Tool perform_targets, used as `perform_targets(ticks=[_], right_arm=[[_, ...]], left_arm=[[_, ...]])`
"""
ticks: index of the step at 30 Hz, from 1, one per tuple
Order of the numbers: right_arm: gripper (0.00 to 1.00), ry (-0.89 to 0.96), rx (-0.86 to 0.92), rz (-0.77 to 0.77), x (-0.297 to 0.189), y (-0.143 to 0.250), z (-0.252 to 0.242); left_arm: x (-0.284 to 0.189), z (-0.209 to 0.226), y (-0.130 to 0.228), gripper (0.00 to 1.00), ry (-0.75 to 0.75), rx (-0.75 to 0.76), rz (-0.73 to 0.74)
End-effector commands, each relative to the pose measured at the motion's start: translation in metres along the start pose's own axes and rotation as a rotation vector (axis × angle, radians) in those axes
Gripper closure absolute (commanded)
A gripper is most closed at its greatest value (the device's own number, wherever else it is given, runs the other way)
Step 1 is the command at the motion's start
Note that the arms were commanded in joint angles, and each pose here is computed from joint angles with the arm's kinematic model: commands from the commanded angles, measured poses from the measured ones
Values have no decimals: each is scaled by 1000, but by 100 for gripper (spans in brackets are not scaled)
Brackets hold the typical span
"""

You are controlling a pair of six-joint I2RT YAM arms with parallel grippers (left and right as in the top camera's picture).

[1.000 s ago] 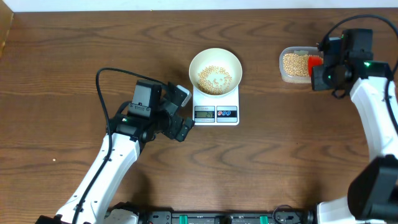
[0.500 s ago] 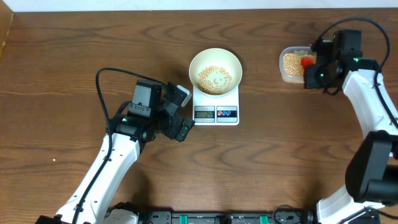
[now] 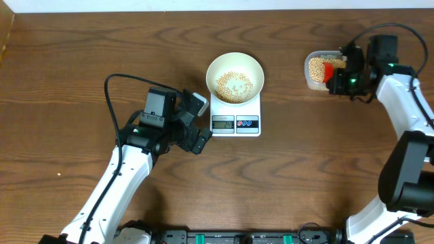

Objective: Scoop item into bowl and weigh 50g on scale
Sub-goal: 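Dip the scoop into the chickpeas again with the right gripper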

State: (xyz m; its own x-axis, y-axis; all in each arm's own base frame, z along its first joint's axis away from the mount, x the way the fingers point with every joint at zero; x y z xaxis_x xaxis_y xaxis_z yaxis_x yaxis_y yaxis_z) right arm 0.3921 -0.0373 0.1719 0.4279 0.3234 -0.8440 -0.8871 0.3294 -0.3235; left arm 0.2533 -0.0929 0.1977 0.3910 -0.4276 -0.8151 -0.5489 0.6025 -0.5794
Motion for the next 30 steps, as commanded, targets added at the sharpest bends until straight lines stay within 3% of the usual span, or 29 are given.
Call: perform_targets(ticks=[1,15,30], right_arm=[[99,-158,61,-16,-20,-4,-7],[99,-415,204,-65,-57,-10,-51],[99,-661,214,-73,-75,-11,-51]], left_arm=[[1,0,2,7,4,1,2],[1,0,2,7,4,1,2],[1,0,2,7,5,1,1]])
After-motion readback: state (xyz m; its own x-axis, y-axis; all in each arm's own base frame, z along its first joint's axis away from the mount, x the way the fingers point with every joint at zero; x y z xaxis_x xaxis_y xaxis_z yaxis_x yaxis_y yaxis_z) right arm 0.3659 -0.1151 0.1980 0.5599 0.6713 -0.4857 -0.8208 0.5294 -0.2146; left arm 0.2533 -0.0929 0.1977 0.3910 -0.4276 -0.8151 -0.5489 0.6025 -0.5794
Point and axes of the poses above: each gripper's point midway between its finger pads, its own x axis out along the fingers, its own z axis along the line the jaws close on, y = z × x, the point moved 10 cm from there along -x, back along the fingers, and after that the axes turned 13 degrees about x, right-handed, at the moved point
